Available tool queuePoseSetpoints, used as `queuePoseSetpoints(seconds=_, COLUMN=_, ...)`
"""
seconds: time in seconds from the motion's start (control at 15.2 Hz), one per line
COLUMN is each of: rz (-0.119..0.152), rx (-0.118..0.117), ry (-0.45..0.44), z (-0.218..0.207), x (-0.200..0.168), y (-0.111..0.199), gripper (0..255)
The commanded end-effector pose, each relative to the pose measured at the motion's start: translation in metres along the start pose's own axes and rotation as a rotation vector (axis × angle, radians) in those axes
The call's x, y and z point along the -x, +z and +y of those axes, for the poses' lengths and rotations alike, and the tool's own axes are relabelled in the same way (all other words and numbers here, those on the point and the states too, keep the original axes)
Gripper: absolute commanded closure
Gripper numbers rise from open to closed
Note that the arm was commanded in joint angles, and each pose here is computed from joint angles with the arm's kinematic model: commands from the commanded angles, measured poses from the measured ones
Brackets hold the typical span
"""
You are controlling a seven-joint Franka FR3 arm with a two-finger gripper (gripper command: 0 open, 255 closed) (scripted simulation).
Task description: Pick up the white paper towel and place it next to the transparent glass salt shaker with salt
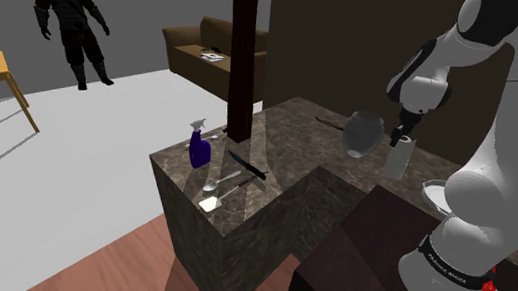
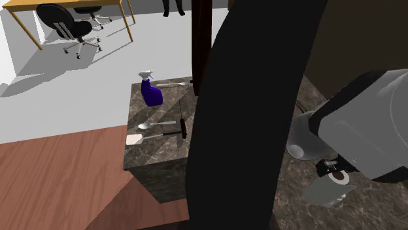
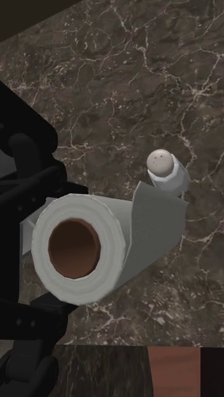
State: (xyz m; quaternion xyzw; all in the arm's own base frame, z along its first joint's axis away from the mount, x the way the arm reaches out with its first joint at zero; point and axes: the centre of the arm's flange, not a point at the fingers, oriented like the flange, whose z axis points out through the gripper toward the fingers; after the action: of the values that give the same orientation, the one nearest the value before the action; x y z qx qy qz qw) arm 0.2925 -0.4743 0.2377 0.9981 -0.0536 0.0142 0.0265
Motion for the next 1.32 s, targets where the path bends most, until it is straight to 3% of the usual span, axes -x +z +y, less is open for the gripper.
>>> queuePoseSetpoints(seconds=0.0, rz=0.000, rx=0.000, ry=0.000, z=0.000, x=0.001, y=0.011, gripper=255)
queuePoseSetpoints(seconds=0.59, rz=0.000, rx=0.000, ry=0.000, z=0.000, x=0.001, y=0.015, gripper=255)
queuePoseSetpoints(seconds=0.66, rz=0.000, rx=0.000, ry=0.000, z=0.000, x=0.001, y=0.015, gripper=0)
queuePoseSetpoints(seconds=0.99, rz=0.000, rx=0.000, ry=0.000, z=0.000, x=0.001, y=0.015, gripper=0)
queuePoseSetpoints(seconds=1.25, rz=0.000, rx=0.000, ry=0.000, z=0.000, x=0.001, y=-0.035, gripper=0)
